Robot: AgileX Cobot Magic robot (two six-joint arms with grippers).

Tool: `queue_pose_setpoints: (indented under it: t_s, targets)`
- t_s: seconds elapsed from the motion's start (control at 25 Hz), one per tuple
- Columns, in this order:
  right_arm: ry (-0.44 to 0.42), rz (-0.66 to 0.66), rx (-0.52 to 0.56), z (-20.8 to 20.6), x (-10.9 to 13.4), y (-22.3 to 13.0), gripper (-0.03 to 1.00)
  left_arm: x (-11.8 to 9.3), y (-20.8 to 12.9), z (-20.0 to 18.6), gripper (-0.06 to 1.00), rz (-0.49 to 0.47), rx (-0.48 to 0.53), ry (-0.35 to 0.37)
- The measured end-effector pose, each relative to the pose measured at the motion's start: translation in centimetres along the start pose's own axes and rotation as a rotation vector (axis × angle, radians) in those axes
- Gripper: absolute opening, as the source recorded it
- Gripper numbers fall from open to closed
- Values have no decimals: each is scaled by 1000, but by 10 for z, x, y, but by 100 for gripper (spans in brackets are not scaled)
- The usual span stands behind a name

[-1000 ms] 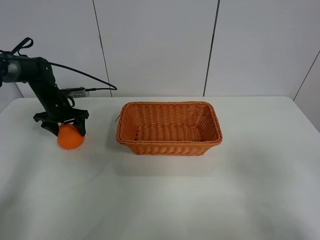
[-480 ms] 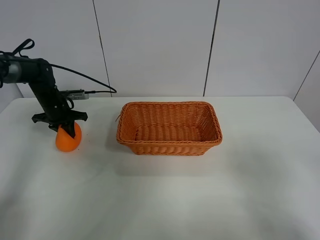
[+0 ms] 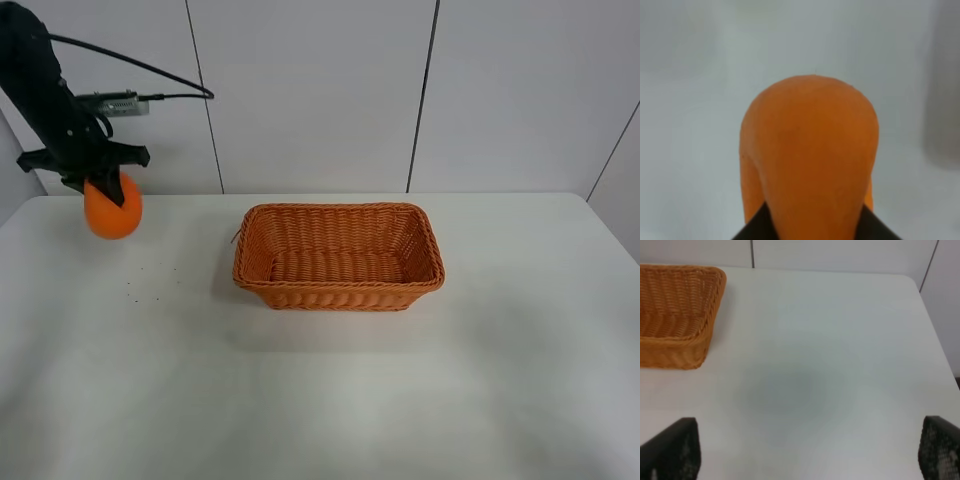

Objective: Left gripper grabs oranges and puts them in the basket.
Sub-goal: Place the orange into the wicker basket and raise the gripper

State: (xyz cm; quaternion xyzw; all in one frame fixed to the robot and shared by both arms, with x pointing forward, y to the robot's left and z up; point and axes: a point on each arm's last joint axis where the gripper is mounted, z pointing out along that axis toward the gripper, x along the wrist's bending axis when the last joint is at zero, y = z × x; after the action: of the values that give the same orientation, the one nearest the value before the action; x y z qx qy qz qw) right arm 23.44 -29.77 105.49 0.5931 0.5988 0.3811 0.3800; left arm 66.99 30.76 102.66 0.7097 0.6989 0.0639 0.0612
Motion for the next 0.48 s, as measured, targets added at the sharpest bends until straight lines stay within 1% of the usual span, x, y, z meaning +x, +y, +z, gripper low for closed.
queue_pose_setpoints:
  t_s: [0.12,0.24,0.32,0.48]
  targets:
    - [0,0,0,0,0,0,69,-3,4,-16,25,7,-7,-1]
    - [0,0,0,0,0,0,69,-16,12,-33,25,36,-73,-6]
    - [0,0,0,0,0,0,69,-32,17,-45,25,68,-117,-14]
    - [0,0,0,0,0,0,69,-80,19,-63,25,152,-183,-45]
